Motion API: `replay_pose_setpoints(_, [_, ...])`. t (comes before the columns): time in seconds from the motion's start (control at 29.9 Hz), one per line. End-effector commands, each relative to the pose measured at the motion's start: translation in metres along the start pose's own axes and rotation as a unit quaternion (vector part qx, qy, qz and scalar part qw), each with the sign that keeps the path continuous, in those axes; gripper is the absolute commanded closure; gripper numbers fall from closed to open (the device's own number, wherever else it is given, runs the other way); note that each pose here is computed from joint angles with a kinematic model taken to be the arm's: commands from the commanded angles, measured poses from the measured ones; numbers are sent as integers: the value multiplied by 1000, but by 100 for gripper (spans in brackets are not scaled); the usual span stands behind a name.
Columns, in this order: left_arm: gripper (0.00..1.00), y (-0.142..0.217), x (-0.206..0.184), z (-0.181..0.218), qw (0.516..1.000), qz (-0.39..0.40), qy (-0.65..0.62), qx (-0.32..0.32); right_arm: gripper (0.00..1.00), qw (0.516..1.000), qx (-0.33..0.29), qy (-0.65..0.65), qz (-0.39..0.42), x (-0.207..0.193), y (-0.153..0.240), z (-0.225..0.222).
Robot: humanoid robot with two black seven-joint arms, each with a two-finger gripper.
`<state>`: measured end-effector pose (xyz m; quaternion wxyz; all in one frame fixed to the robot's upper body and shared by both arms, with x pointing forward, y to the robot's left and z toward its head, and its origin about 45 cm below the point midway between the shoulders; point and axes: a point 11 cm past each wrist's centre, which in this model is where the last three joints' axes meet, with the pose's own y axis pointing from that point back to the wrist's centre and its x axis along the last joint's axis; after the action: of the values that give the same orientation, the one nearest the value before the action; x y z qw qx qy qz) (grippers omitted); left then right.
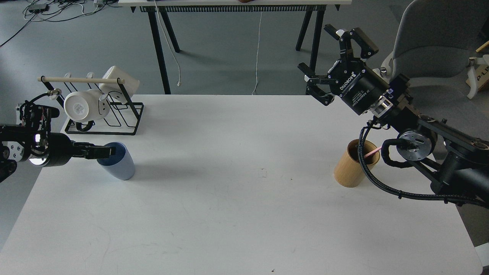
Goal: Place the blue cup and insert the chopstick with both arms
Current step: 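Grasp the light blue cup with the left gripper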
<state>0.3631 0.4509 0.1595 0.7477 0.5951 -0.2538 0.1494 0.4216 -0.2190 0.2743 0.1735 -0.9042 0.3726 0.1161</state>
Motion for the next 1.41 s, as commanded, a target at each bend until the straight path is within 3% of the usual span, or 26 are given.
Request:
replay_pose_setpoints(0.0, [8, -5, -2, 2, 1000, 1, 1, -1, 0, 1000, 0, 0, 0, 0, 0, 0])
replay_pose_setpoints(0.5, [40, -11, 0, 3, 999, 28, -16, -2, 0, 1000, -3, -9, 8, 2, 7, 8])
replay_pose_setpoints(0.77, [44, -10, -8, 0, 1000, 22, -12, 1, 0, 1000, -2, -10, 9, 2, 8, 8])
replay_pose_setpoints(0.9, [55, -10, -9, 0, 1000, 21, -11, 1, 0, 1000, -2, -10, 9, 3, 8, 7])
replay_pose_setpoints(1.17, [90, -12, -12, 0, 1000, 24, -15, 1, 0, 1000, -2, -10, 9, 2, 8, 8])
replay_pose_setpoints(1.37, [96, -12, -15, -2, 1000, 26, -15, 2, 0, 1000, -1, -10, 9, 3, 8, 7])
